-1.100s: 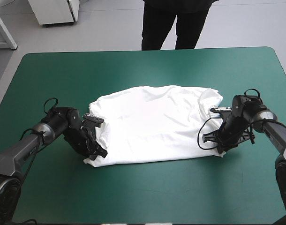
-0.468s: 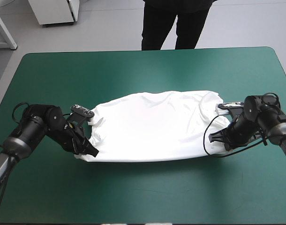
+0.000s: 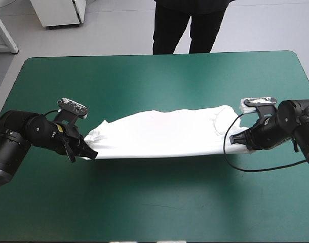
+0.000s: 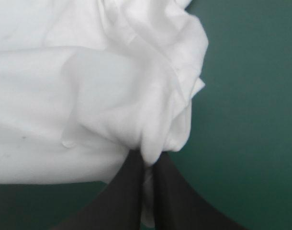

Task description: Fold the cloth

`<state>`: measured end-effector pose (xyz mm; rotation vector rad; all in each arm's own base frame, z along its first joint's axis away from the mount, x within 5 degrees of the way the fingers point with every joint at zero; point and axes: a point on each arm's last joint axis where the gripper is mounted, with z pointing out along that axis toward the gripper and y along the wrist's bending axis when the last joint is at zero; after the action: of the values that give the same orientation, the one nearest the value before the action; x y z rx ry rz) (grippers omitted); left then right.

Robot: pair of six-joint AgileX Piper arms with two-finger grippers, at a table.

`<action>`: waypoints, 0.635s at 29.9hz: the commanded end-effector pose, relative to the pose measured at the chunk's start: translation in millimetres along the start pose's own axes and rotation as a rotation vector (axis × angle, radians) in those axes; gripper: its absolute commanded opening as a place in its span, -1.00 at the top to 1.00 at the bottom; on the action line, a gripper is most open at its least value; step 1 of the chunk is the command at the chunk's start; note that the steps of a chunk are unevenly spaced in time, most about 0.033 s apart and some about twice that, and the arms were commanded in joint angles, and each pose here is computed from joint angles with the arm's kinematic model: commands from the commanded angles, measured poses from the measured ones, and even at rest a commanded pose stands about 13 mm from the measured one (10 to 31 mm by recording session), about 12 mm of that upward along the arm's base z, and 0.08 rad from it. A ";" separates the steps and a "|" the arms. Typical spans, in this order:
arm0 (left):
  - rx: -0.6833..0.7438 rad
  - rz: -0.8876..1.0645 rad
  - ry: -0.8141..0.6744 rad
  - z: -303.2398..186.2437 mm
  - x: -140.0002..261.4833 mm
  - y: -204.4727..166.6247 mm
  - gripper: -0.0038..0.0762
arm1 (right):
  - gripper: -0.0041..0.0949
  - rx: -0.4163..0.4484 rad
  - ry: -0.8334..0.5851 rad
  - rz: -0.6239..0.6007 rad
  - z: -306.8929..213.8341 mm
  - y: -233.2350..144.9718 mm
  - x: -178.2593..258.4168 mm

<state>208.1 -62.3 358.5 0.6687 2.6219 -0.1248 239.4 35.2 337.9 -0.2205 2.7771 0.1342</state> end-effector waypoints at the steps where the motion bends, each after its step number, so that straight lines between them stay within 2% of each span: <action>1: -0.079 -0.002 -0.141 -16.8 -17.6 6.6 0.96 | 0.95 0.025 -0.119 -0.005 -18.6 -2.8 -22.1; 10: -0.090 -0.014 -0.113 20.9 -41.0 16.8 0.96 | 0.95 0.031 -0.102 -0.006 8.2 -7.6 -78.3; 19: -0.141 0.010 -0.151 58.4 -63.8 29.0 0.96 | 0.95 0.034 -0.126 -0.007 34.4 -11.7 -125.0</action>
<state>286.6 -75.2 319.1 0.6254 2.5613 -0.0177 361.6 48.1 326.8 -0.2174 2.7578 0.1154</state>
